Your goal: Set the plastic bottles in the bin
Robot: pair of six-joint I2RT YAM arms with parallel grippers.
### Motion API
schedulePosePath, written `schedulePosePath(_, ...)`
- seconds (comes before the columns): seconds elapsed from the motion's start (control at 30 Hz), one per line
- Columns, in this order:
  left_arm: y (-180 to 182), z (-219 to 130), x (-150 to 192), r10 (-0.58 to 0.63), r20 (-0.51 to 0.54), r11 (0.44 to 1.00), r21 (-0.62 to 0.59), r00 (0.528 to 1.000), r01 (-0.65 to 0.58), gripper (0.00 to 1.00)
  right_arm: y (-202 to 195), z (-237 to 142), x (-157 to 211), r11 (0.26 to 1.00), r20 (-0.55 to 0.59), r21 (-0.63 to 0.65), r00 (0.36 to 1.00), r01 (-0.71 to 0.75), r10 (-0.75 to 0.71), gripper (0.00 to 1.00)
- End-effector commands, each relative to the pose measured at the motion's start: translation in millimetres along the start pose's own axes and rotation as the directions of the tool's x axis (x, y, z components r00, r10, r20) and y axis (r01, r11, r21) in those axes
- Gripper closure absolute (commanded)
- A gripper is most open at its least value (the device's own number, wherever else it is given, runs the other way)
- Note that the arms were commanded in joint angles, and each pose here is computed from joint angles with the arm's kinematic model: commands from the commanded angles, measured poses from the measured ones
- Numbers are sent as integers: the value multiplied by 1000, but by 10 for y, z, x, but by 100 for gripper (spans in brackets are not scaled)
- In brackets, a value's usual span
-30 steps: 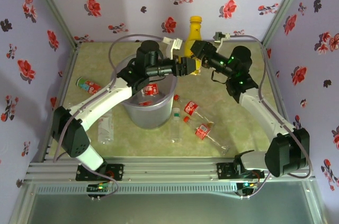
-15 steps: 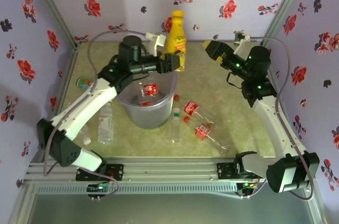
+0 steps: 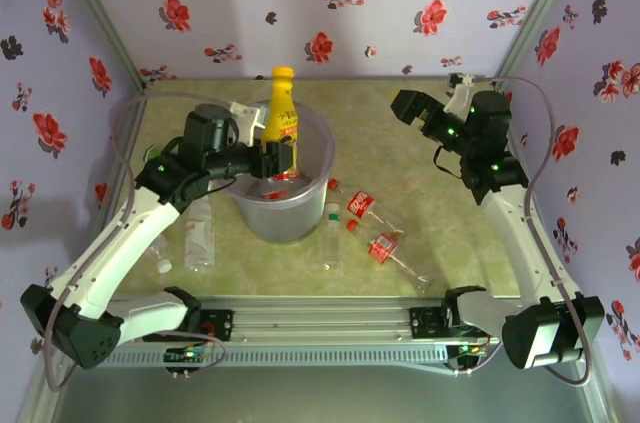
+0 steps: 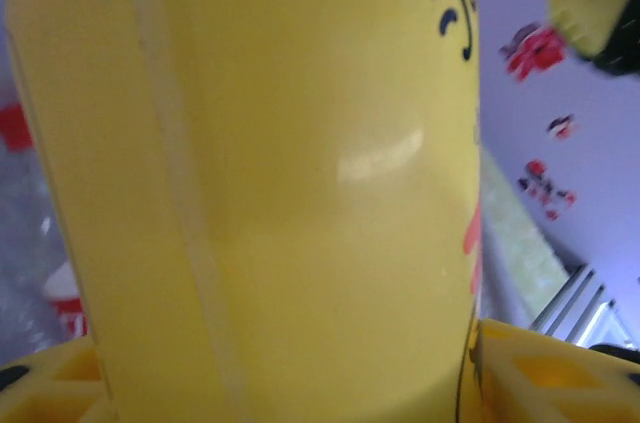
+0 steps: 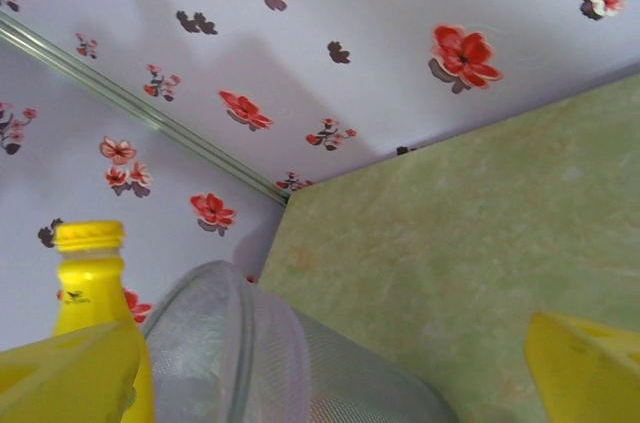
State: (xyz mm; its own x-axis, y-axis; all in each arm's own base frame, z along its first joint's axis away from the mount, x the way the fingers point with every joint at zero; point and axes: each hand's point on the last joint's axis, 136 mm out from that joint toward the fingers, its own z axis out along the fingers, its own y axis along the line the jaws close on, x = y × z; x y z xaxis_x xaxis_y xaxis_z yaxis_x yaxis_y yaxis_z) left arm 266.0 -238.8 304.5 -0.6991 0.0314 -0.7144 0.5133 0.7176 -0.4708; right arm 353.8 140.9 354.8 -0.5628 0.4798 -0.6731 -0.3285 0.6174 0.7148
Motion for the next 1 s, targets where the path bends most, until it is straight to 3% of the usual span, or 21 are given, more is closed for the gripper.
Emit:
schedulePosePath(0.0,184,36,221,-5,-70,998,-67,998,0,100,-178,14,45,998,-5,64,1000,24,-24,1)
schedulePosePath(0.3,369,131,644,-45,-151,995,-97,987,30,100,-342,96,117,994,-31,106,999,18,-15,1)
schedulePosePath(0.63,549,291,904,-5,-209,993,-116,978,-20,100,-507,101,192,985,-49,167,998,37,-29,1)
schedulePosePath(0.7,567,334,923,-2,-215,993,-115,977,-23,86,-540,99,210,983,-56,180,998,40,-31,1)
schedulePosePath(0.77,558,360,911,0,-215,994,-107,977,-24,57,-571,93,230,980,-63,193,997,45,-34,1)
schedulePosePath(0.8,548,368,900,2,-214,995,-101,977,-24,50,-586,88,239,978,-67,201,997,48,-35,1)
schedulePosePath(0.97,459,371,776,21,-187,997,-68,982,-34,32,-695,49,298,964,-93,256,995,70,-47,1)
